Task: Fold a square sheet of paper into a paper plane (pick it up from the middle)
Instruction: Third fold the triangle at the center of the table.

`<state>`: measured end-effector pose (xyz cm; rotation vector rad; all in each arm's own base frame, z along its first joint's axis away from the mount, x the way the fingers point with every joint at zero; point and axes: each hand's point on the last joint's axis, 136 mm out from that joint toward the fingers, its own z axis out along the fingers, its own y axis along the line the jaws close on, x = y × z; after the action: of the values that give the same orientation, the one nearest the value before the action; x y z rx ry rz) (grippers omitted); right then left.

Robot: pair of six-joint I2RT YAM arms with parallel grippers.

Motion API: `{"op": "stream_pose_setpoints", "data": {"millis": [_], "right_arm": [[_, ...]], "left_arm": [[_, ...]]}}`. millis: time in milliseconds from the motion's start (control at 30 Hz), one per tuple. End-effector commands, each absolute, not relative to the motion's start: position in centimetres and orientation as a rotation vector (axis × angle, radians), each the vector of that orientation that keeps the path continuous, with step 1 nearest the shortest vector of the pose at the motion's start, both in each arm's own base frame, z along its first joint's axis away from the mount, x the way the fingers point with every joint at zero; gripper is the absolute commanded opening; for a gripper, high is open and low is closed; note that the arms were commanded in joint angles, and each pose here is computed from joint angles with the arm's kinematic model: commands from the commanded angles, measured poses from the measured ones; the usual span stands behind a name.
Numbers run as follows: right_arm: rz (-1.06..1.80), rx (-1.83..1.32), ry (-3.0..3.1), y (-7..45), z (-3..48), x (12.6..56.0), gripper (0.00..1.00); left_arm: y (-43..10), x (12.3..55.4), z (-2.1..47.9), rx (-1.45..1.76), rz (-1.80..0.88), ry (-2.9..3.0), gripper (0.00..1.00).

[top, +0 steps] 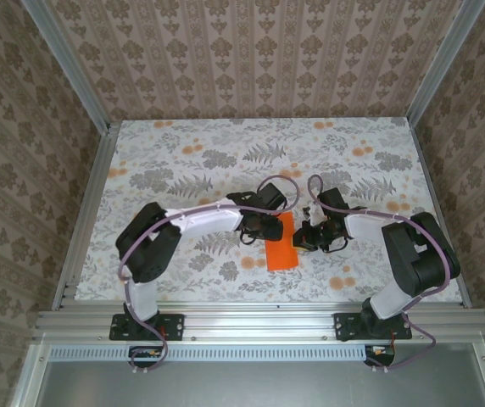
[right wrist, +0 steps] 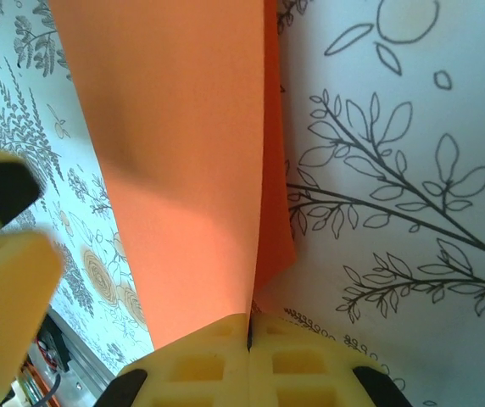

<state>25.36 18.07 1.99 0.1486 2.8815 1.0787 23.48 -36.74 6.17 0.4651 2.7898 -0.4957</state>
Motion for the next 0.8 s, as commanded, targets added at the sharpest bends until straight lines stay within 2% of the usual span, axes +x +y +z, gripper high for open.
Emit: {"op": "stream_pose_setpoints", "data": {"millis": [0,67,267,767], "right_arm": [[1.127,0.185,2.868,18.3,2.5,25.3,0.04],[1.14,0.205,2.867,18.4,2.6,25.4,0.04],[1.162,0.243,2.85,18.6,3.5,25.7,0.05],[1.201,0.295,2.845,19.0,3.9,26.1,0.05]], "left_arm": [[-36.0,22.5,8.8,0.549,-0.462,2.658,0.51],[-35.8,21.4,8.8,0.638,-0.398,2.597,0.55],[-37.3,17.4,7.6,0.928,-0.177,2.48,0.6],[-40.7,14.7,5.2,1.077,-0.188,2.456,0.7]]}}
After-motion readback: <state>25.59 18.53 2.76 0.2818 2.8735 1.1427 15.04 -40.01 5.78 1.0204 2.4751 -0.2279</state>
